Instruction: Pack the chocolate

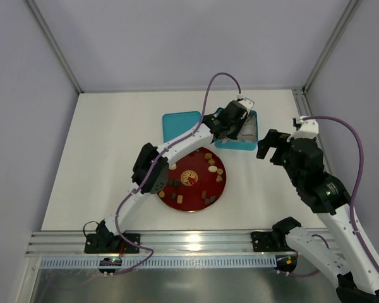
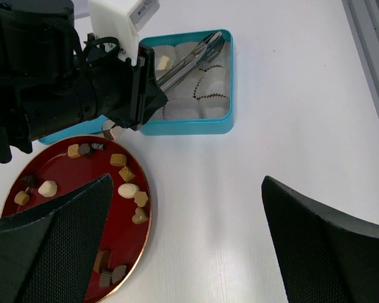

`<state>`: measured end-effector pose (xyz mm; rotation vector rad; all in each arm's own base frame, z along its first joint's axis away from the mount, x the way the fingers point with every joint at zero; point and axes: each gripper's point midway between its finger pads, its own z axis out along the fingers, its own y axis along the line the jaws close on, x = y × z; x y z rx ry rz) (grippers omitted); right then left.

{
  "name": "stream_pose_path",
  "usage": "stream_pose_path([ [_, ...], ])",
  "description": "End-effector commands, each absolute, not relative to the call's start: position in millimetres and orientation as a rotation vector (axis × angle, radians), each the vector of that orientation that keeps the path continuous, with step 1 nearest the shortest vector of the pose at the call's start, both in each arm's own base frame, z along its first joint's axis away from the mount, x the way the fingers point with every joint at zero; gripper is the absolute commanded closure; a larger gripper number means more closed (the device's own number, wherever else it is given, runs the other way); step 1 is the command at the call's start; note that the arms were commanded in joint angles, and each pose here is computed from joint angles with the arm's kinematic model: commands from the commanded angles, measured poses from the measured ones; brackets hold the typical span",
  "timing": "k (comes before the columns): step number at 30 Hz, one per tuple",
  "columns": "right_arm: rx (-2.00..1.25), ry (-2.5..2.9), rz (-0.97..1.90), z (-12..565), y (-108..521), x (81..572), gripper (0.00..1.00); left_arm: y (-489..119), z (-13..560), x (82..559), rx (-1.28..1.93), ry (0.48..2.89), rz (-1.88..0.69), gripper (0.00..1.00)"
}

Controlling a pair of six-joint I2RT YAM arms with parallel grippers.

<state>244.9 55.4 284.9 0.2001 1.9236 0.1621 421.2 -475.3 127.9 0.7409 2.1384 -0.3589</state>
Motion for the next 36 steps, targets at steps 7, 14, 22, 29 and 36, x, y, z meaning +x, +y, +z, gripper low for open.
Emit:
stream_pose_path([
  [7, 0.199, 1.888, 0.154, 299, 52, 246, 0.00, -489, 149, 434, 0.682, 2.072, -0.432, 0.73],
  [14, 0.203, 1.890, 0.158, 298, 52, 246, 0.00, -487, 151, 435, 0.683, 2.071, -0.430, 0.69],
  [22, 0.197, 1.896, 0.158, 295, 53, 246, 0.00, -482, 155, 433, 0.681, 2.073, -0.422, 0.66],
  [29, 0.199, 1.892, 0.163, 296, 54, 246, 0.00, -480, 160, 432, 0.678, 2.067, -0.421, 0.66],
  [36, 0.197, 1.894, 0.170, 295, 55, 247, 0.00, -477, 177, 430, 0.669, 2.047, -0.430, 0.66],
])
